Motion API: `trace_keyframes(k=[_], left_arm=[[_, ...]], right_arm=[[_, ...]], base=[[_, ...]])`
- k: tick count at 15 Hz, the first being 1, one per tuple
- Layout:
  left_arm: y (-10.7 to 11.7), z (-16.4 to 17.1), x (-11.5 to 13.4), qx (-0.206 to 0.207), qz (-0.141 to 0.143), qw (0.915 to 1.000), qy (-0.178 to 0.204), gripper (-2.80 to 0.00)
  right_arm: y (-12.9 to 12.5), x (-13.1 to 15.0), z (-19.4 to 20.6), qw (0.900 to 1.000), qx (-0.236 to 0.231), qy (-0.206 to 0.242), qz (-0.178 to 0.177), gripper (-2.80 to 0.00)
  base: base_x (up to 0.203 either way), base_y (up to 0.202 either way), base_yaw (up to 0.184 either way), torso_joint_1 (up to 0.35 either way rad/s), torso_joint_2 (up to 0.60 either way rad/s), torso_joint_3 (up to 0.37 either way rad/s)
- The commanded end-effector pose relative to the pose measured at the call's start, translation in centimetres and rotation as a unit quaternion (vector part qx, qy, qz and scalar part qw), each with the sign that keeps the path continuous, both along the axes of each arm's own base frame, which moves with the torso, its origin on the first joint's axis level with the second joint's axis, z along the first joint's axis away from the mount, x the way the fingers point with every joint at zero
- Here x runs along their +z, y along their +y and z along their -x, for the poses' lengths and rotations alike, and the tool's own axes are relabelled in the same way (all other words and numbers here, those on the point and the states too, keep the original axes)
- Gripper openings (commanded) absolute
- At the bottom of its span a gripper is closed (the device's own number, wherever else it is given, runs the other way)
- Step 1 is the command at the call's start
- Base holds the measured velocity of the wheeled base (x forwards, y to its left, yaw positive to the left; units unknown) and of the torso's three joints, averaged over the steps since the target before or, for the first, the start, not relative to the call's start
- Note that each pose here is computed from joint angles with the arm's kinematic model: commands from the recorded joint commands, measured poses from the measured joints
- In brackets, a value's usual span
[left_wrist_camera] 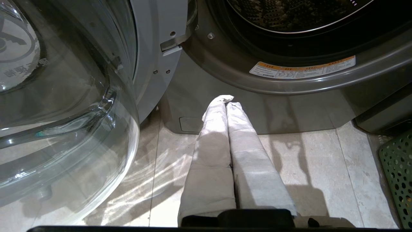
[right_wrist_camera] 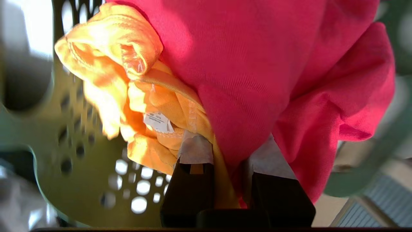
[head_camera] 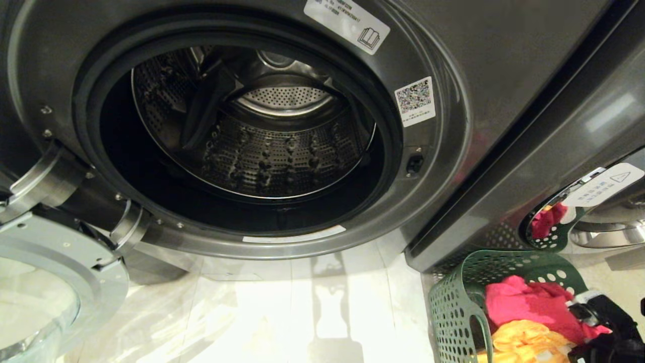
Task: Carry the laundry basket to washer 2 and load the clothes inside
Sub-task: Place the clothes into the washing machine
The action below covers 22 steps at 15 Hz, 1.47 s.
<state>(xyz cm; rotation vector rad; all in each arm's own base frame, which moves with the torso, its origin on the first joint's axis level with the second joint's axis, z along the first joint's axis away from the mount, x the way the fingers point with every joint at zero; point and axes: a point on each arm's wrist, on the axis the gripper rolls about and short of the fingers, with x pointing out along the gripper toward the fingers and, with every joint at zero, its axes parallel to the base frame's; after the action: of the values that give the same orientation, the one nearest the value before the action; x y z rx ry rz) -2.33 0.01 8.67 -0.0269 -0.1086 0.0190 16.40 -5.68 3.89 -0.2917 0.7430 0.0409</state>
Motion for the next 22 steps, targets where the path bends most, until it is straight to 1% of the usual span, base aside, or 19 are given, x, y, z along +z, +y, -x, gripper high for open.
trace_keyframes(k=[1,3,5,8,10,12,14,16,18,20,22], left_arm=[[0.0,-0.3,-1.1,0.000,0.001,0.9998,0.020,-2.80],[0.0,-0.3,-1.1,0.000,0.001,0.9998,0.020,-2.80],[0.0,-0.3,-1.1,0.000,0.001,0.9998,0.020,-2.80],[0.0,-0.3,-1.1,0.000,0.001,0.9998,0.020,-2.80],[0.0,-0.3,-1.1,0.000,0.001,0.9998,0.020,-2.80],[0.0,-0.3,-1.1,0.000,0.001,0.9998,0.020,-2.80],[0.0,-0.3,-1.1,0.000,0.001,0.9998,0.020,-2.80],[0.0,-0.3,-1.1,0.000,0.001,0.9998,0.020,-2.80],[0.0,-0.3,-1.1,0.000,0.001,0.9998,0.020,-2.80],[0.0,-0.3,-1.1,0.000,0.001,0.9998,0.020,-2.80],[0.0,-0.3,-1.1,0.000,0.001,0.9998,0.020,-2.80]], right_arm=[[0.5,3.7,1.3,0.994,-0.014,-0.105,0.024,-2.80],[0.8,5.5,2.3,0.986,-0.032,-0.159,0.029,-2.80],[1.1,6.5,3.2,0.980,-0.053,-0.191,0.027,-2.80],[1.6,7.1,4.5,0.974,-0.092,-0.205,0.001,-2.80],[2.1,7.7,5.4,0.970,-0.106,-0.221,-0.010,-2.80],[2.6,8.5,6.2,0.967,-0.103,-0.234,-0.014,-2.80],[3.3,8.9,7.0,0.972,-0.090,-0.216,-0.030,-2.80],[4.1,9.1,7.6,0.974,-0.078,-0.211,-0.040,-2.80],[4.4,9.4,8.3,0.972,-0.078,-0.218,-0.038,-2.80],[4.5,10.3,9.0,0.968,-0.077,-0.235,-0.037,-2.80],[4.7,11.5,10.2,0.967,-0.077,-0.241,-0.037,-2.80]], base=[[0.000,0.000,0.000,0.000,0.00,0.000],[0.000,0.000,0.000,0.000,0.00,0.000],[0.000,0.000,0.000,0.000,0.00,0.000],[0.000,0.000,0.000,0.000,0.00,0.000],[0.000,0.000,0.000,0.000,0.00,0.000],[0.000,0.000,0.000,0.000,0.00,0.000],[0.000,0.000,0.000,0.000,0.00,0.000],[0.000,0.000,0.000,0.000,0.00,0.000],[0.000,0.000,0.000,0.000,0.00,0.000],[0.000,0.000,0.000,0.000,0.00,0.000],[0.000,0.000,0.000,0.000,0.00,0.000]])
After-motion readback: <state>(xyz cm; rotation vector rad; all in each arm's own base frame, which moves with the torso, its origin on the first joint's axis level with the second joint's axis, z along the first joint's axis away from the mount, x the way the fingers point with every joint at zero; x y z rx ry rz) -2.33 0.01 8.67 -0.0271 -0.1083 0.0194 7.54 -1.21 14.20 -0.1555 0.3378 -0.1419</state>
